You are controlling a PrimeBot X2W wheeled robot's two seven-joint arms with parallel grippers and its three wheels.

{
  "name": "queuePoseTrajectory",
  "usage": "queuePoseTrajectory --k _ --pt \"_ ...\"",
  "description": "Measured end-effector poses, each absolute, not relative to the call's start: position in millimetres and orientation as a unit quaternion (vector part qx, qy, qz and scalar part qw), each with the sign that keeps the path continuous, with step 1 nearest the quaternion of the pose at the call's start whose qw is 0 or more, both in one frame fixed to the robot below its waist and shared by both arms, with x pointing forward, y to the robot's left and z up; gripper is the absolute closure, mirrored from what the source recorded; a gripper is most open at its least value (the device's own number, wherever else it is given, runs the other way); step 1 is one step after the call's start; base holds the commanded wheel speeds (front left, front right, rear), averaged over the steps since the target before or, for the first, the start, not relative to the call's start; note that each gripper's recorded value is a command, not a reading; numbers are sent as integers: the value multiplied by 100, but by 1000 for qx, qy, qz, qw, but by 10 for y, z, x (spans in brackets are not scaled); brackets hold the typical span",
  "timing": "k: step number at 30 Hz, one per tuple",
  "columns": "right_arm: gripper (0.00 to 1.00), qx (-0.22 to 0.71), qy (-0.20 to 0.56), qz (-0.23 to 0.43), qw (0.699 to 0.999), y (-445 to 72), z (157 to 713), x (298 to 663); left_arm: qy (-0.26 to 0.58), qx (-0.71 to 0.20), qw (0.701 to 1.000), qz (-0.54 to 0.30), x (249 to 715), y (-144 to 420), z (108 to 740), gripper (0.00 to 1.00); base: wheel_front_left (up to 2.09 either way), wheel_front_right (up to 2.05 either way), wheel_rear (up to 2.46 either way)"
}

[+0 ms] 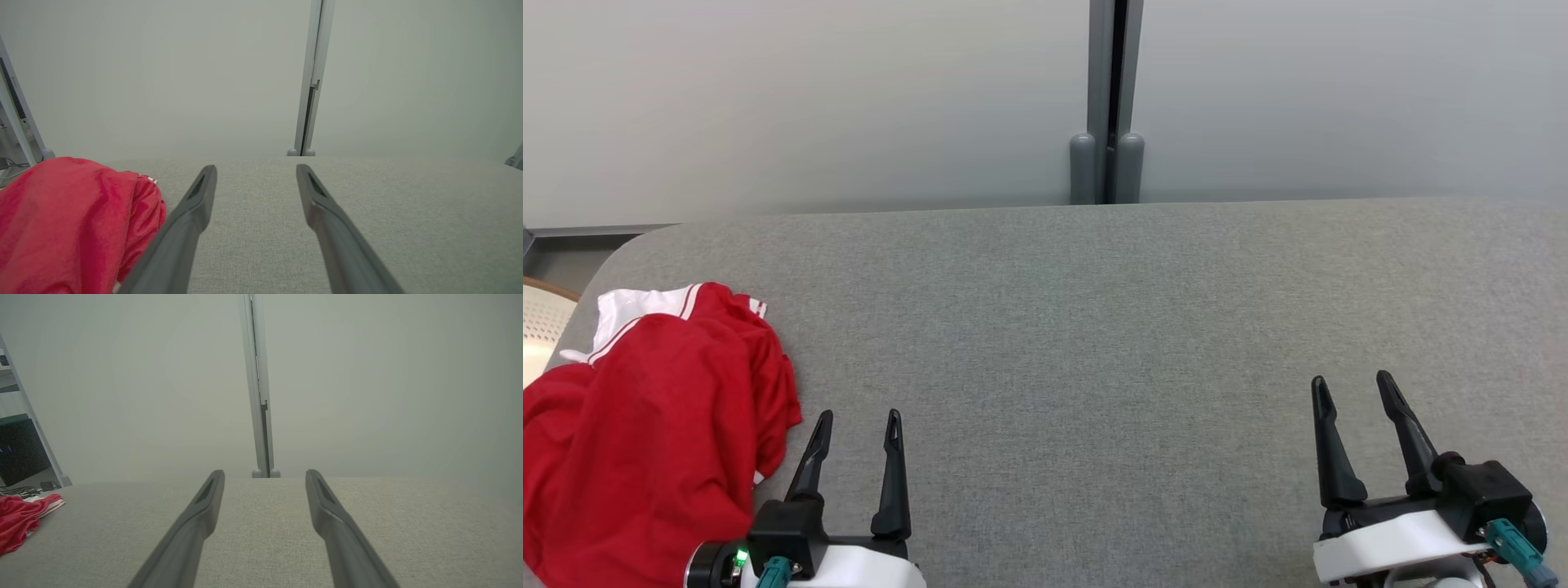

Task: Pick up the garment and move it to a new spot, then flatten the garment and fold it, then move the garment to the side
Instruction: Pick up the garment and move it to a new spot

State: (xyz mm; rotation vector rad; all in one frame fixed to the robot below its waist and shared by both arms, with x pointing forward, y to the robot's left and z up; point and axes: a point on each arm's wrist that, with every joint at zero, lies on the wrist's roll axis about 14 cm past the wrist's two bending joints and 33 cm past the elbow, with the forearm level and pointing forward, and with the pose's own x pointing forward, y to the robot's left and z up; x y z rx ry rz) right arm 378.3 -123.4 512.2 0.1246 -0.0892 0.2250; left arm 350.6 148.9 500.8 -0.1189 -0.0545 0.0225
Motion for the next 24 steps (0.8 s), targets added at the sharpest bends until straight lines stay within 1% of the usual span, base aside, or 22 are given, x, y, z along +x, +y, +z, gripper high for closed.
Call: queuePoseTrajectory --k 6,7,15,16,24 --pt "0 70 -38 150 985 -969 5094 3809 -28 -59 997 35 3442 1636 5003 0 0 0 0" --pt "0 71 -35 170 982 -831 5085 3823 -31 -58 997 50 3414 1732 5019 0 0 0 0" --pt "0 84 -21 266 960 -167 5046 3810 -39 -52 987 145 3147 2298 5042 0 0 0 0" --pt "0 84 -21 266 960 -167 5046 3810 -39 -52 987 145 3147 2298 5042 0 0 0 0" --pt "0 91 -8 351 932 422 5033 3700 -42 -46 973 224 2733 2743 5034 0 0 0 0"
